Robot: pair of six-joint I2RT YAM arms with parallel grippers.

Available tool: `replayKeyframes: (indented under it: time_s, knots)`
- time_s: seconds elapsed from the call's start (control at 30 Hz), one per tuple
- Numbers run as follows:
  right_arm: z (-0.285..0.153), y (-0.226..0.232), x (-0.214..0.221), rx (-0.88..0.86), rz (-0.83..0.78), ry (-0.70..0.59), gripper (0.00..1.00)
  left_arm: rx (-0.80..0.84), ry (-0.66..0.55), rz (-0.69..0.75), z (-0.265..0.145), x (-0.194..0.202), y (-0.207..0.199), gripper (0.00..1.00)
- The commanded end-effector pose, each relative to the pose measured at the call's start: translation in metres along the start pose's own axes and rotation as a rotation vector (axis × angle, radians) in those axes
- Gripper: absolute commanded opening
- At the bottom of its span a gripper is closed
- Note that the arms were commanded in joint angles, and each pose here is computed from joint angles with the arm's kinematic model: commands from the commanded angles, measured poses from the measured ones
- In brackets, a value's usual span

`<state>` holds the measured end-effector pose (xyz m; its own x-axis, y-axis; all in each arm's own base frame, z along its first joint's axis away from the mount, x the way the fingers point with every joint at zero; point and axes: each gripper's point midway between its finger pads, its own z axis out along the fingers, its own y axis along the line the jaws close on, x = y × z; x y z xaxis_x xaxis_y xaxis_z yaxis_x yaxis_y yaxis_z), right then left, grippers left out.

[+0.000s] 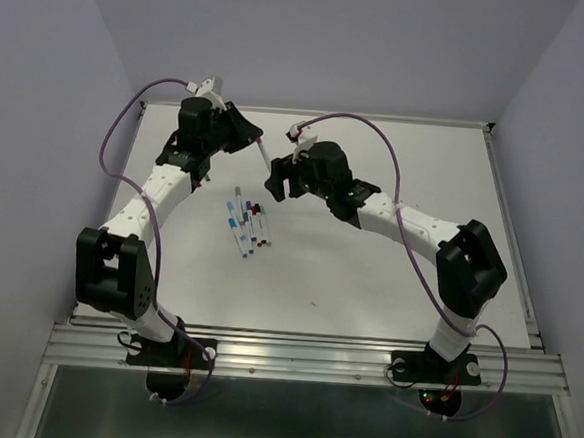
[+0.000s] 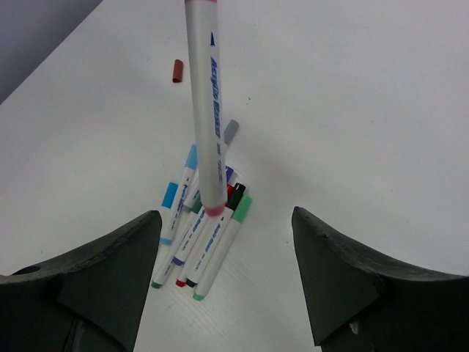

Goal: Open the pen caps

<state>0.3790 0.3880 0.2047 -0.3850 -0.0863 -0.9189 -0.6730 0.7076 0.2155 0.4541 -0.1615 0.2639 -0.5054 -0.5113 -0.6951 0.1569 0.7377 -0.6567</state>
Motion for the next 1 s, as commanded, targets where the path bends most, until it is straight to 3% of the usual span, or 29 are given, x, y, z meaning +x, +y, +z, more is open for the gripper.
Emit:
replayKeyframes:
  time_s: [0.0,0.17,0.2,0.27,0.3,0.37,0.43,0.53,0.67,0.8,0.97]
  knots:
    - [0.008,0.016,-0.041,-0.068,-0.061,-0.093,0.79,0.115,-0.028,0.028,-0.011,-0.004,-0.038,0.0]
    - [0.015,0.016,-0.052,-0.067,-0.059,-0.121,0.79,0.136,-0.024,0.022,-0.013,0.0,-0.047,0.0]
    - [0.017,0.015,-0.052,-0.061,-0.055,-0.123,0.75,0.144,-0.02,0.023,-0.013,0.002,-0.05,0.0]
    - [0.019,0.015,-0.055,-0.057,-0.053,-0.134,0.57,0.147,-0.018,0.026,-0.013,0.004,-0.052,0.0]
    - [0.019,0.014,-0.056,-0.051,-0.043,-0.138,0.31,0.145,-0.017,0.026,-0.013,0.005,-0.052,0.0]
    - [0.019,0.017,-0.055,-0.068,-0.046,-0.138,0.1,0.144,-0.016,0.023,-0.012,0.006,-0.052,0.0]
    - [0.017,0.017,-0.049,-0.073,-0.044,-0.125,0.01,0.144,-0.015,0.019,-0.01,0.006,-0.052,0.0]
    - [0.007,0.021,-0.039,-0.1,-0.033,-0.108,0.01,0.087,-0.044,0.026,-0.005,-0.003,-0.042,0.0]
    - [-0.011,0.026,0.024,-0.153,0.044,0.016,0.01,0.015,-0.134,0.031,-0.002,-0.05,-0.023,0.0]
    - [-0.036,0.035,0.06,-0.206,0.141,0.071,0.01,-0.041,-0.183,0.025,0.0,-0.082,-0.001,0.0]
    - [-0.055,0.039,0.069,-0.228,0.169,0.072,0.01,-0.12,-0.232,0.017,-0.004,-0.102,0.022,0.0]
